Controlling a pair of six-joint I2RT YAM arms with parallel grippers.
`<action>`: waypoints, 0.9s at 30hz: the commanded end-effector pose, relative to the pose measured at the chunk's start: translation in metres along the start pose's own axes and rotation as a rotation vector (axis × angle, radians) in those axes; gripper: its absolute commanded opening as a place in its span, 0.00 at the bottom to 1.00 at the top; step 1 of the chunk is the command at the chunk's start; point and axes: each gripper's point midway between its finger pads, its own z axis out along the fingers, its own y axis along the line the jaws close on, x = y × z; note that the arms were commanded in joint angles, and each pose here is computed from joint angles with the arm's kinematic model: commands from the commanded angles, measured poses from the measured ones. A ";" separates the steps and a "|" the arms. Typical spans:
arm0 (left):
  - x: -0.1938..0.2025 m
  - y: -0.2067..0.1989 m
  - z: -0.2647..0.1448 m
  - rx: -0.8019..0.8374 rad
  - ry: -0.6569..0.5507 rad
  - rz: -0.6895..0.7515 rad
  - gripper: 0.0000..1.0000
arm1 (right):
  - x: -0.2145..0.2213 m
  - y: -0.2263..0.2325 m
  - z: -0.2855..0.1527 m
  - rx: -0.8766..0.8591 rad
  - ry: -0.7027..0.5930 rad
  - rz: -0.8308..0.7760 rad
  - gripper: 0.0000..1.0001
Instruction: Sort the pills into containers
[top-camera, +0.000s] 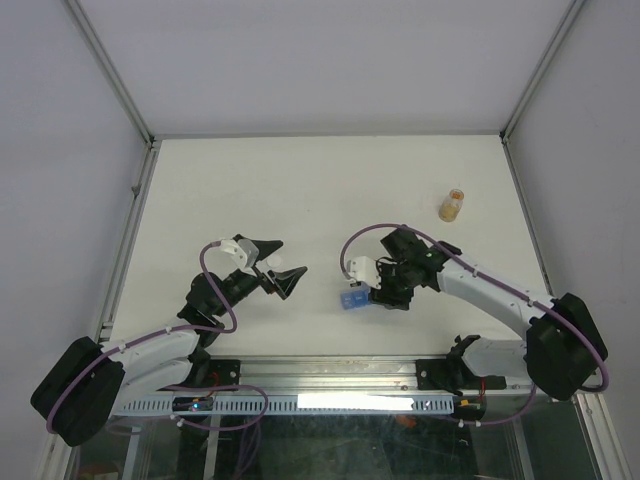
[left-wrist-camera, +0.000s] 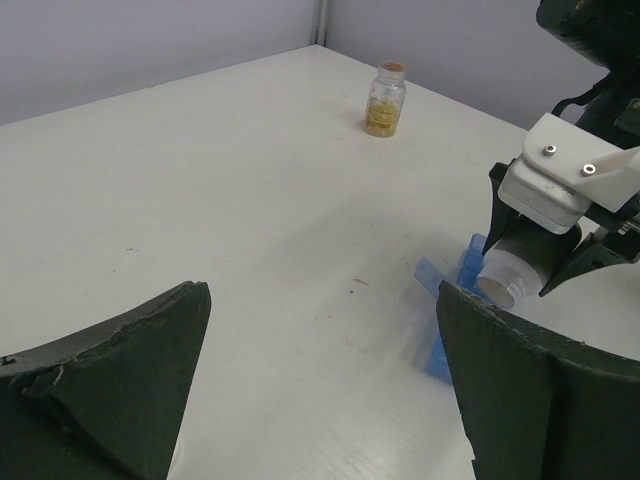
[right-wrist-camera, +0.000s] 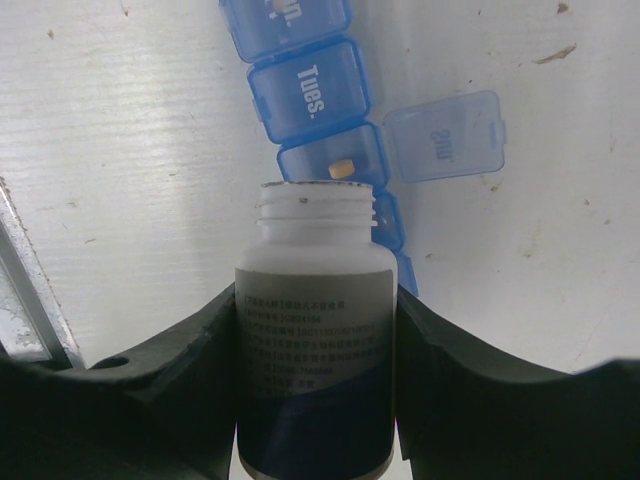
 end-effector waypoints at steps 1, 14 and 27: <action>-0.022 -0.006 0.007 0.036 -0.065 0.042 0.99 | -0.016 -0.007 -0.005 0.036 -0.070 0.004 0.01; -0.018 -0.006 0.018 0.046 -0.020 0.041 0.99 | -0.050 -0.013 -0.032 0.008 -0.337 0.090 0.05; -0.014 -0.005 0.031 0.055 0.033 0.031 0.99 | -0.068 -0.031 -0.073 0.164 -0.491 0.086 0.05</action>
